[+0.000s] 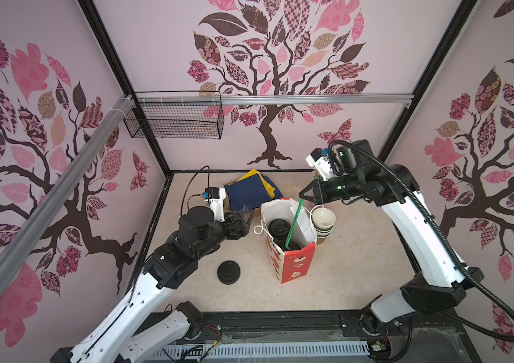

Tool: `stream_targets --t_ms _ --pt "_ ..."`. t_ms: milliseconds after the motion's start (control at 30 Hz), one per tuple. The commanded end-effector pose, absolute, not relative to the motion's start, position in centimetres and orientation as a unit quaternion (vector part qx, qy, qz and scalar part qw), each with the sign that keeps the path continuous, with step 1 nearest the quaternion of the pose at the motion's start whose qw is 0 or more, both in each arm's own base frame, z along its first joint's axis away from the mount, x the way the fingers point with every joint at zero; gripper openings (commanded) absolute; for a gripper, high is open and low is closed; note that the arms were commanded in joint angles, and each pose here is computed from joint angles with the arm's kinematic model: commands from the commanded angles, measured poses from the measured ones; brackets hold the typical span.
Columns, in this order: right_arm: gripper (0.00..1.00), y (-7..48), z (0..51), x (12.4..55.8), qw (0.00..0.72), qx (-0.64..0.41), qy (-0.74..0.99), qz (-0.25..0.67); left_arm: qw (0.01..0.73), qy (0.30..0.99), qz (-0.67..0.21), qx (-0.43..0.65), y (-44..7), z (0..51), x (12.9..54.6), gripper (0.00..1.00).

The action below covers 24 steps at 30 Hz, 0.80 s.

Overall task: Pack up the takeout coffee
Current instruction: 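Carry the straw over the paper bag and release it inside, then move the right gripper back above the pink straw cup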

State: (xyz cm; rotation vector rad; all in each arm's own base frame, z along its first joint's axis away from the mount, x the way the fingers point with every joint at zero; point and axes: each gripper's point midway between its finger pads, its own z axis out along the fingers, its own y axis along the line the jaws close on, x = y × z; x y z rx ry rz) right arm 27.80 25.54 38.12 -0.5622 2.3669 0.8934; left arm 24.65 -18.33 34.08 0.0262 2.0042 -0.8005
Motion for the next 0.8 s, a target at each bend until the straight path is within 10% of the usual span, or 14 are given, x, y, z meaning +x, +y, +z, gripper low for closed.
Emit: stream_targets --t_ms 0,400,767 --pt "0.0 27.0 35.5 27.7 0.235 -0.23 0.889 0.318 0.461 0.831 -0.313 0.002 -18.1 32.5 24.9 0.73" --pt "0.01 31.6 27.7 28.7 0.142 -0.253 0.897 0.333 0.456 0.84 -0.295 0.002 -18.1 31.6 25.5 0.72" --pt "0.41 30.5 31.7 31.5 0.225 -0.233 0.896 0.304 0.459 0.837 -0.297 0.001 -18.8 31.5 26.3 0.72"
